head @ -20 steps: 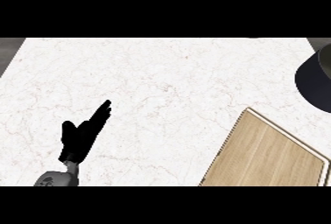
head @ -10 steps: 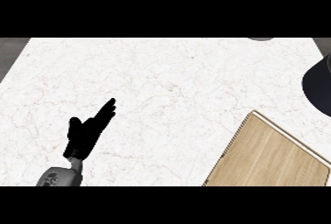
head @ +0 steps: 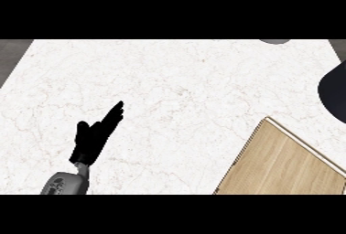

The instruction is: Pick the cupcake from the tray and place it in the pot

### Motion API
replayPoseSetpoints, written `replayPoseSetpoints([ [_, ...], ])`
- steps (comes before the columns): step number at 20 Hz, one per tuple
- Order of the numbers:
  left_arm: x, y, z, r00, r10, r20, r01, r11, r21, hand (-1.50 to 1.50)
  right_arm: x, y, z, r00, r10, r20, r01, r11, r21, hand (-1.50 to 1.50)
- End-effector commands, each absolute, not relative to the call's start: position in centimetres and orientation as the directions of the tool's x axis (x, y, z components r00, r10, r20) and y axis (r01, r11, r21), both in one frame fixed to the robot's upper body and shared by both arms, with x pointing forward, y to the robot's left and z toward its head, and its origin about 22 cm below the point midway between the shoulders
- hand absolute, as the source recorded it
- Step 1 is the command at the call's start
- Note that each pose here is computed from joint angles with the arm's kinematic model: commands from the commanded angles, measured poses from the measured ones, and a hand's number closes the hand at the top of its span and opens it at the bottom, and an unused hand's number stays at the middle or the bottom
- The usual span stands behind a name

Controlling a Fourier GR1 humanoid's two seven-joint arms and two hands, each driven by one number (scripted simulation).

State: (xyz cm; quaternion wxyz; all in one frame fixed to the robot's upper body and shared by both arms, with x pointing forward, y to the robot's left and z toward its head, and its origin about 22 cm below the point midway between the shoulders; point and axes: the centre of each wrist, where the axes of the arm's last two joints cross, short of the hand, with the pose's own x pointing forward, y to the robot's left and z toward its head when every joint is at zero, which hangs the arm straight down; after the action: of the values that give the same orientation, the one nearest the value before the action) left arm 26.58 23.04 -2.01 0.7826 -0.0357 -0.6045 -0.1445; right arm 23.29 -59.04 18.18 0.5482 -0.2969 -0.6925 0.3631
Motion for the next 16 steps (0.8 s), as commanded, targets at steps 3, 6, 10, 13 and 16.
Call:
replayPoseSetpoints([
  [3,26.4,23.9,-1.9,0.228,-0.182,0.957,0.274,0.955,0.116,0.0,28.4,-55.3,17.5,-0.327,0.803,0.498,-0.101,0.495,-0.863,1.5],
  [6,26.1,24.7,-2.6,0.255,-0.188,0.949,0.256,0.959,0.121,0.0,30.4,-52.3,16.5,-0.327,0.888,0.324,-0.06,0.323,-0.945,1.5],
  [10,25.2,22.9,-2.9,0.264,-0.194,0.945,0.27,0.955,0.121,0.0,30.3,-52.4,14.8,-0.296,0.947,0.127,-0.04,0.121,-0.992,1.5],
  [13,25.5,23.7,-2.6,0.251,-0.178,0.952,0.273,0.956,0.106,0.0,32.1,-51.1,14.6,-0.223,0.972,0.08,-0.144,0.048,-0.988,1.5],
  [16,26.1,24.9,-2.6,0.264,-0.195,0.945,0.273,0.954,0.121,0.0,32.7,-49.4,11.9,-0.152,0.986,0.074,-0.352,0.016,-0.936,1.5],
])
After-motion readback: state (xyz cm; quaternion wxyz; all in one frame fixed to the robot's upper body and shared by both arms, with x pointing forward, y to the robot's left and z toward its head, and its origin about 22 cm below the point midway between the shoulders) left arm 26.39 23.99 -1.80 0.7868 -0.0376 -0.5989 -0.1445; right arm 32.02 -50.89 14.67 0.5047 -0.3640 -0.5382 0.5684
